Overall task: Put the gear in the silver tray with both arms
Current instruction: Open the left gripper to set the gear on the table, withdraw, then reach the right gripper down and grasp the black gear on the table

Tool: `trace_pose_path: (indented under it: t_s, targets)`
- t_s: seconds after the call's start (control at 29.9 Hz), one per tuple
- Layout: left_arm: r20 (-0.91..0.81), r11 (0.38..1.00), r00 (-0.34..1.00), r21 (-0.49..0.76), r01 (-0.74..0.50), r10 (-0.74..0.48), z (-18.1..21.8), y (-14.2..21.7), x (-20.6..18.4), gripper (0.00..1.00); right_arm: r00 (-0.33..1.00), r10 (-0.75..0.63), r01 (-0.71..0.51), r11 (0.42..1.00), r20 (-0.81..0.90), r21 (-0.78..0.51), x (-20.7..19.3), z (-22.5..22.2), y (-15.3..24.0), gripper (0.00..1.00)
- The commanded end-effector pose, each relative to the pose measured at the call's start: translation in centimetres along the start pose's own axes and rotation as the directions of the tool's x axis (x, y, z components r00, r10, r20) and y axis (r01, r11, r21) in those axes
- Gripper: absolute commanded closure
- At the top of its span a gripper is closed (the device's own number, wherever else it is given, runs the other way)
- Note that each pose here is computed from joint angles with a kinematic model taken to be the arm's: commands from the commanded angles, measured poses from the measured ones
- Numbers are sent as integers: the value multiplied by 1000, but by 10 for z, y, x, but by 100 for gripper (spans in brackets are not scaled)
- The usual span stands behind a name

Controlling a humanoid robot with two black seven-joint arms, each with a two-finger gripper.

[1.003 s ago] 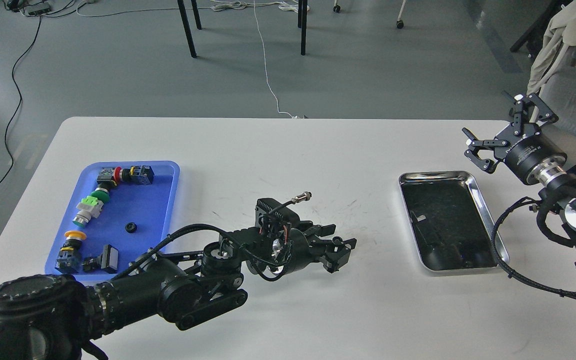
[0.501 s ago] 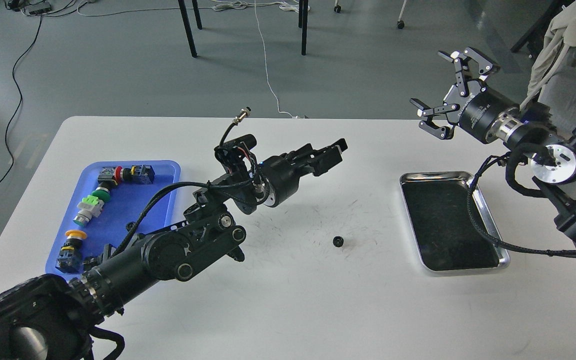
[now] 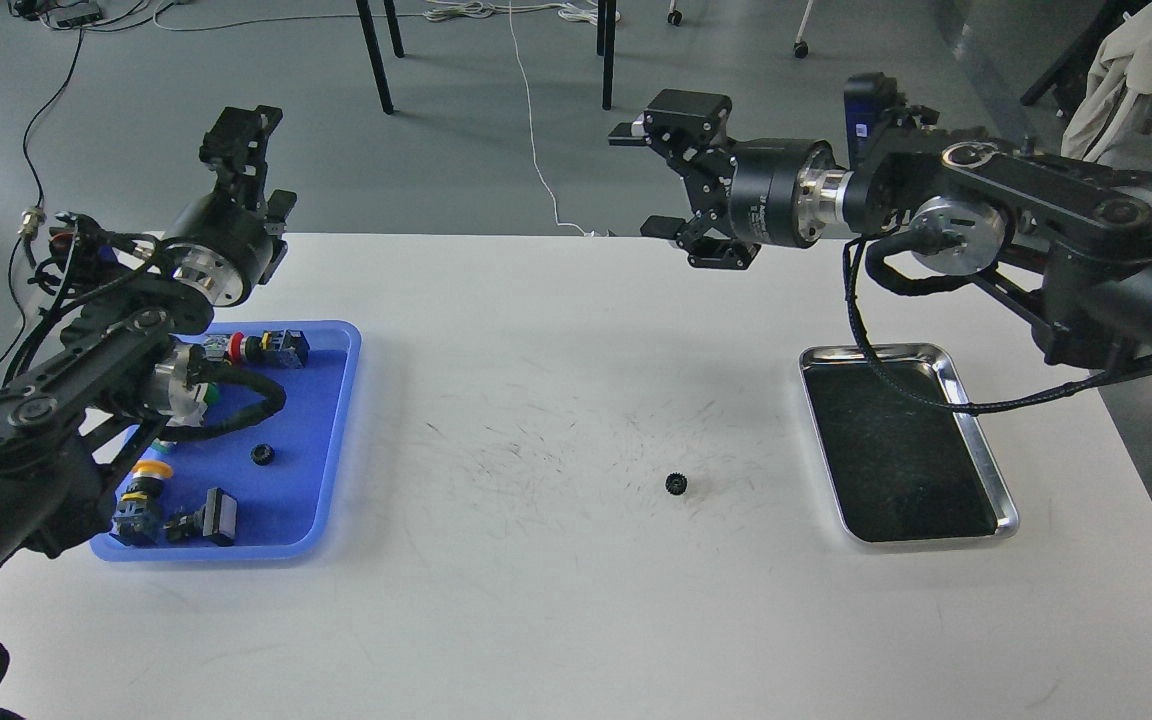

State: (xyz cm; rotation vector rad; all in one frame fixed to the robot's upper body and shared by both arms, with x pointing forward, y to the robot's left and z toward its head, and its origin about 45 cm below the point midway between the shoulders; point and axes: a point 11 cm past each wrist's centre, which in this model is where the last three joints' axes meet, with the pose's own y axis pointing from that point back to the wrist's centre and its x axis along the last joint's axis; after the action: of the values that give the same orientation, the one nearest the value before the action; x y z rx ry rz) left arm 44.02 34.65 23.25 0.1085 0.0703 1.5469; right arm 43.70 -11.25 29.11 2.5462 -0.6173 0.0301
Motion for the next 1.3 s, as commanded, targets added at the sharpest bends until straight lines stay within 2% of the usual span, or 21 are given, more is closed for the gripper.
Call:
trace_pose_path:
  t_s: [0.0, 0.07, 0.17, 0.27, 0.5, 0.84, 1.14, 1.27]
  targets:
    - [-9, 999, 999, 36, -36, 36, -10, 11, 27, 3, 978, -109, 85, 986, -175, -141, -32, 17, -12, 1]
    - [-3, 998, 999, 54, -44, 44, -18, 16, 32, 3, 940, -182, 104, 959, -289, -264, -45, 38, -12, 1]
    - [1, 997, 999, 62, -52, 52, -23, 19, 36, 3, 851, -270, 42, 890, -451, -453, -41, 71, -6, 1]
    - [5, 996, 998, 62, -57, 56, -25, 22, 39, 3, 779, -347, 10, 840, -522, -543, -43, 94, -4, 1]
    - [6, 996, 998, 63, -58, 58, -27, 23, 39, 3, 739, -432, 47, 799, -517, -599, -62, 113, -15, 1]
    - [9, 997, 998, 58, -60, 59, -30, 24, 39, 3, 686, -508, 91, 770, -521, -631, -90, 122, -38, 3]
    - [9, 997, 998, 51, -64, 63, -29, 24, 41, 3, 663, -535, 73, 742, -524, -666, -88, 133, -36, 11]
    - [11, 997, 998, 51, -66, 66, -28, 24, 42, 3, 645, -567, 81, 717, -512, -692, -88, 138, -32, 26]
